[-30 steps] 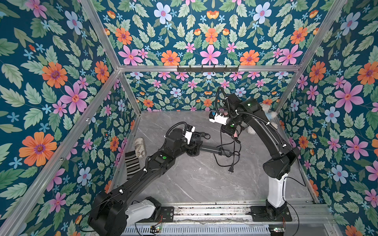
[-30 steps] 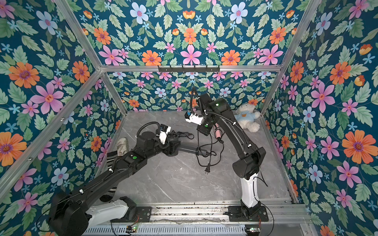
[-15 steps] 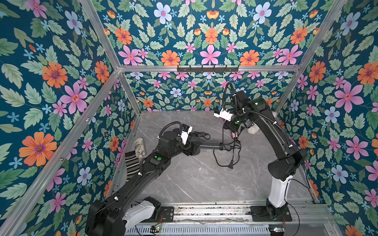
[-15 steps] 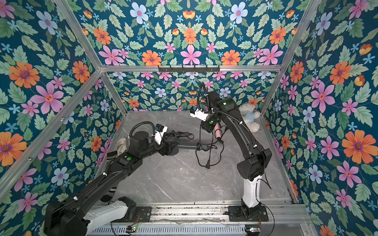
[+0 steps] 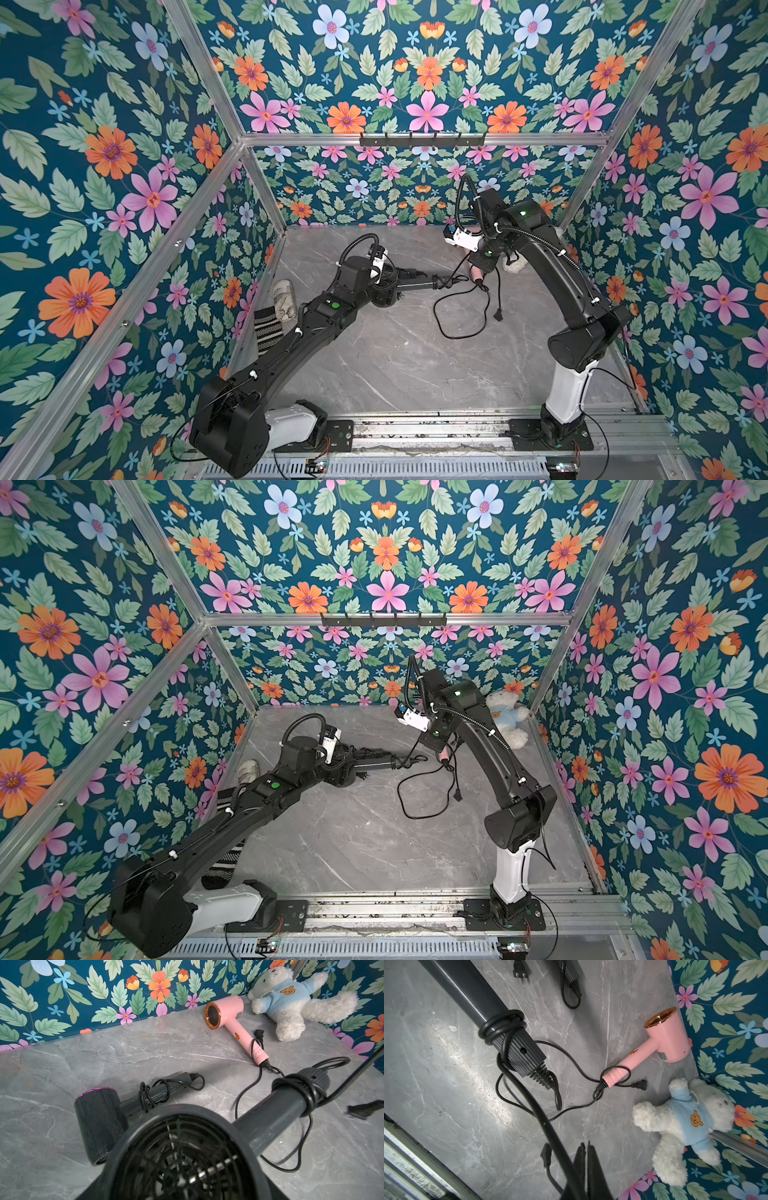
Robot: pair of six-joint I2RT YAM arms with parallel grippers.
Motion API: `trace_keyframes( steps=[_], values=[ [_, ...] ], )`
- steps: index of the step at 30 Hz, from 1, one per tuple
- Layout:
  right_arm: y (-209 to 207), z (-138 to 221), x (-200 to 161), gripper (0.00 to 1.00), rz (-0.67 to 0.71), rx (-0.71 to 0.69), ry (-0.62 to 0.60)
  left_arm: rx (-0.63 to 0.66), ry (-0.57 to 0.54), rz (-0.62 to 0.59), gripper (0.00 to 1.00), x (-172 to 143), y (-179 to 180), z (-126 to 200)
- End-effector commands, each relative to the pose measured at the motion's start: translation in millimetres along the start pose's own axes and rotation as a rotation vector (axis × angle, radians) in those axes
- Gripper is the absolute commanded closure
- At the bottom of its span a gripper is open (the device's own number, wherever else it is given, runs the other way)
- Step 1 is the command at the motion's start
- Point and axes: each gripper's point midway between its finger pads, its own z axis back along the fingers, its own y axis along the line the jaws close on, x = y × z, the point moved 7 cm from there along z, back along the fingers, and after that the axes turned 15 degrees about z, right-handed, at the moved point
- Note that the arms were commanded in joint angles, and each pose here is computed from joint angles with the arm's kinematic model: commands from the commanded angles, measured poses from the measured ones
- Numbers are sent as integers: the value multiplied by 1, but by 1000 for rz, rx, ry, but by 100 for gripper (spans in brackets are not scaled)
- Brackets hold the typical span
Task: Wrap the cord around the hair dryer
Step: Wrap the power cord around the hair dryer.
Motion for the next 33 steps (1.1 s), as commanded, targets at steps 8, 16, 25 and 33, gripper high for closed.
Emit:
trace_keyframes(
  steps=[8,16,25,33],
  values=[
    [-15,5,31,100,56,-78,-234,-249,264,-185,100,-44,-22,4],
    [13,5,51,100,191,85,-389,-296,373,-281,100,-63,-37,1],
    [32,10,50,100,192,133,-359,-161,237,-102,100,-37,-33,-21],
    [54,-28,31,100,137,242,-232,-141,413,-82,100,-45,-29,-35]
  ],
)
